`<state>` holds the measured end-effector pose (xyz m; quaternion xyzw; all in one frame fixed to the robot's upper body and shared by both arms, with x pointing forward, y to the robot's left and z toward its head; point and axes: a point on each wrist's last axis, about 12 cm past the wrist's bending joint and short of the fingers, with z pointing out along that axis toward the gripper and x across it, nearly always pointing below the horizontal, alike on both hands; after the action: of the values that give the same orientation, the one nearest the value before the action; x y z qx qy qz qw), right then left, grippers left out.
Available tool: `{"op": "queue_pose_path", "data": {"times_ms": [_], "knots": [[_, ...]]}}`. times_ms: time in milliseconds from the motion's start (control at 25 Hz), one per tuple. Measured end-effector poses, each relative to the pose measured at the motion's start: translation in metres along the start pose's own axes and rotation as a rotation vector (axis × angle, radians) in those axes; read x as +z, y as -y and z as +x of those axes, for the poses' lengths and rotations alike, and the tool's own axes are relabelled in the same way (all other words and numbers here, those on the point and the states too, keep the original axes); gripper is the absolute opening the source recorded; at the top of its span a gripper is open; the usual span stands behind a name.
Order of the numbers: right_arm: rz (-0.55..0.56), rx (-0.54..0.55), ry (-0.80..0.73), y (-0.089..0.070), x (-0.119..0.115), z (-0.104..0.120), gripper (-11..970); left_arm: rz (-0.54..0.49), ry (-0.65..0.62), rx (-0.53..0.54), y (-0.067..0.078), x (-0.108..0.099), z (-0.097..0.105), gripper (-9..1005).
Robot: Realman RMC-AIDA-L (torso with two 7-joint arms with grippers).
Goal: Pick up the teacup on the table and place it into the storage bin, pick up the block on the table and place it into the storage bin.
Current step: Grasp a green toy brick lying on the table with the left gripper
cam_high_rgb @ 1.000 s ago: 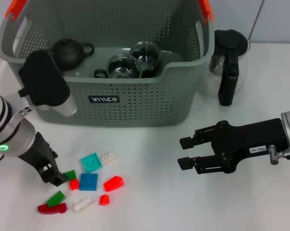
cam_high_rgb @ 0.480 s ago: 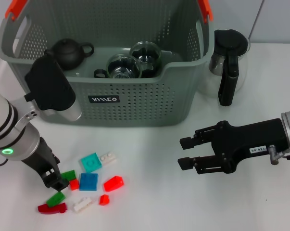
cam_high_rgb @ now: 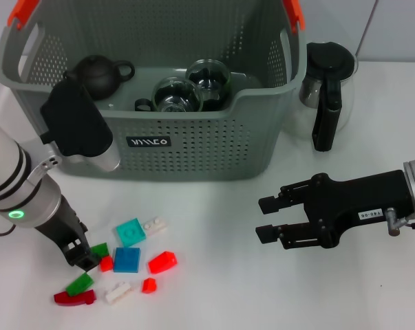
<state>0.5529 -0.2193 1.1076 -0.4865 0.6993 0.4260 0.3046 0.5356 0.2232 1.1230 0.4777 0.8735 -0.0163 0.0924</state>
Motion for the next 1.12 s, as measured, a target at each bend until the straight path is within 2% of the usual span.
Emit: {"op": "queue_pose_path", "data": {"times_ms": [1120], "knots": [[-0.002, 0.005, -0.001, -0.0002, -0.0004, 0.0025, 567, 0.014, -0.032, -0.004, -0.0046, 0.0056, -0.0011, 594]]}}
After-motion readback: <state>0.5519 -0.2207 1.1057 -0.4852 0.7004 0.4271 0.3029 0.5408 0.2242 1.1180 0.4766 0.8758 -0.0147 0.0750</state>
